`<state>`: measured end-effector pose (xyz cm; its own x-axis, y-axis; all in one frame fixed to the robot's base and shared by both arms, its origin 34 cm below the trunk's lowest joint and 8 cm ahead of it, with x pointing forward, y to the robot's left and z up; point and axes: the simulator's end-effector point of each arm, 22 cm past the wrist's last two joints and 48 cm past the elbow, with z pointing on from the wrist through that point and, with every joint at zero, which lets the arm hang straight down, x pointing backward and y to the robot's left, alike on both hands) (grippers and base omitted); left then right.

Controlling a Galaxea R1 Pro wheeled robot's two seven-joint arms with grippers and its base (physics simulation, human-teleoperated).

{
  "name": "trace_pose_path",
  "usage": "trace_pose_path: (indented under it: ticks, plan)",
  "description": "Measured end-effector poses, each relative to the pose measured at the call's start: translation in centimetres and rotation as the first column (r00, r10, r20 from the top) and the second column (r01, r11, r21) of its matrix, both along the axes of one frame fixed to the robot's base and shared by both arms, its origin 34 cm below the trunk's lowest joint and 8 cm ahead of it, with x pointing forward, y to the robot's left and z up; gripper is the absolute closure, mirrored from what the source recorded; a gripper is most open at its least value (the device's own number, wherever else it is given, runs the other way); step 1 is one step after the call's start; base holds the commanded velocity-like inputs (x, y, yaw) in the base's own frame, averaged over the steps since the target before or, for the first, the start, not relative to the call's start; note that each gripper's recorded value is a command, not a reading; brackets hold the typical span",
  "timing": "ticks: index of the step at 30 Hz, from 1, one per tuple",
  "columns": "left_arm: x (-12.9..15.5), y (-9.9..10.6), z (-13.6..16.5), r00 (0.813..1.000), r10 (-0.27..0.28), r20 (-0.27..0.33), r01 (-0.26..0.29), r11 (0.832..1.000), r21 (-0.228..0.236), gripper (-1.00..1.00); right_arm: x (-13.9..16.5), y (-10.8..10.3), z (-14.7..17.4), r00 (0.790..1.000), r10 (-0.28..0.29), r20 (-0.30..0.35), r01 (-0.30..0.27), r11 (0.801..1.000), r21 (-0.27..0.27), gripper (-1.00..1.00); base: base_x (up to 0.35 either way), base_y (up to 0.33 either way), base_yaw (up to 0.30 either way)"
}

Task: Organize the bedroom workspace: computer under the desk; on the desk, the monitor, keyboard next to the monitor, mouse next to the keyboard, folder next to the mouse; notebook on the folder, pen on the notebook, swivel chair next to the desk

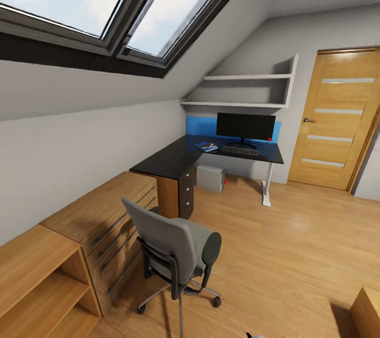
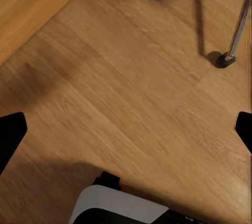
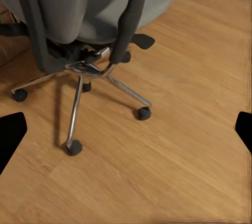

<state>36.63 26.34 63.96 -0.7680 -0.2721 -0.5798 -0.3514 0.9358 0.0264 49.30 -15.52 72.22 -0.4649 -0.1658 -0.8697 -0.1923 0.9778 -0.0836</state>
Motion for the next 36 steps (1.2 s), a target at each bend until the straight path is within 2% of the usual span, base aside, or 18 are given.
trace_pose_path:
  ticks: [11,36]
  plan:
    - [0.13,0.02,0.10,1.000,0.000,0.004,0.000,1.000,0.001,-1.00,0.10,0.00,0.16,1.000,0.000,0.004,0.000,1.000,0.000,-1.00,0.000,0.080,-0.300]
    - [0.47,-0.03,0.36,1.000,-0.002,0.015,0.002,1.000,0.001,-1.00,0.34,0.00,0.53,1.000,0.000,0.014,0.000,1.000,0.000,-1.00,0.000,0.320,-0.300]
